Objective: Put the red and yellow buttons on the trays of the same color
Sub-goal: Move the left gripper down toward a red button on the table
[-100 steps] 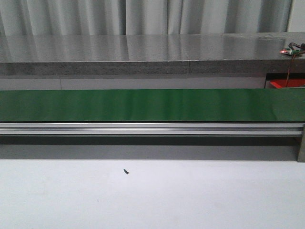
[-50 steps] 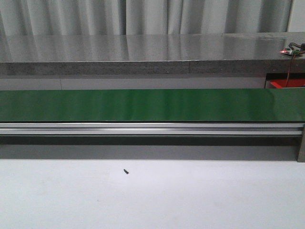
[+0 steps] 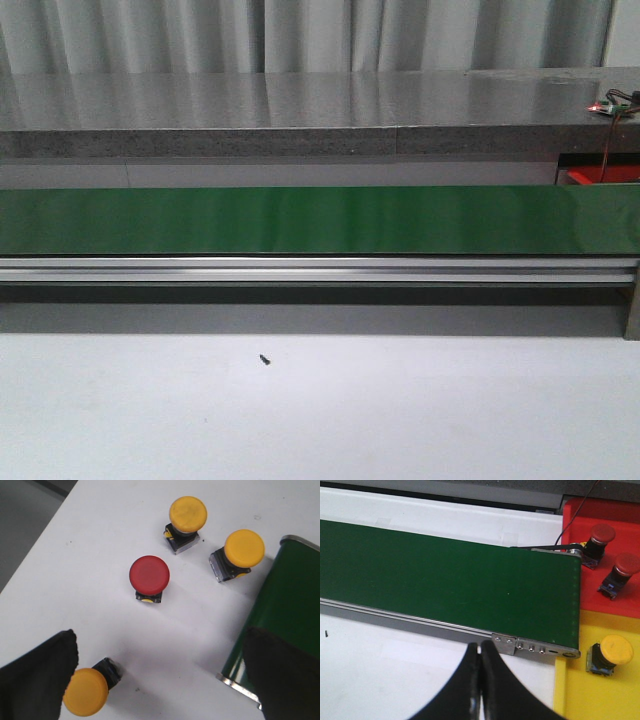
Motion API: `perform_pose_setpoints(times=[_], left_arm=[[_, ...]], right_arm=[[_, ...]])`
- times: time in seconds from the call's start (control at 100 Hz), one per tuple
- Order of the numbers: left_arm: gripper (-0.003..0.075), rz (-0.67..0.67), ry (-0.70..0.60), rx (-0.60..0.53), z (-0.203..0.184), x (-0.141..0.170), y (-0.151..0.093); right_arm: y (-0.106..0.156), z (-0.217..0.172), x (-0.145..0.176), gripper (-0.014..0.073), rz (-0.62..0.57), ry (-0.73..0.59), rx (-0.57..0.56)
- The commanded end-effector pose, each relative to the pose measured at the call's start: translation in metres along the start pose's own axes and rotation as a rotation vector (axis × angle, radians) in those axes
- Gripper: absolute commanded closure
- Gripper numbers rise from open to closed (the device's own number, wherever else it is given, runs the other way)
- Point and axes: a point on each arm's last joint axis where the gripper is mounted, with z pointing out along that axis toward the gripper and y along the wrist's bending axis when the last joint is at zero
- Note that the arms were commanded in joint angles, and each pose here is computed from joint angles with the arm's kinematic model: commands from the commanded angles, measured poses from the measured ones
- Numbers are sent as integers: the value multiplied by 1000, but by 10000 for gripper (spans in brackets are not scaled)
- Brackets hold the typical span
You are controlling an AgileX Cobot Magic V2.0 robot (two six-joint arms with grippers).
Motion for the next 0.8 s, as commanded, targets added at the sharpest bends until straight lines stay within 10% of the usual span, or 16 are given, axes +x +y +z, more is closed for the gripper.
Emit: perform_pose_setpoints(times=[0.0, 0.79], left_arm=[[94, -6, -68, -1, -4, -17, 1], [99, -1, 43, -10, 91, -51, 12]], right_arm=[[1, -7, -12, 661, 1, -90, 4], [1, -7, -12, 661, 1, -90, 4]])
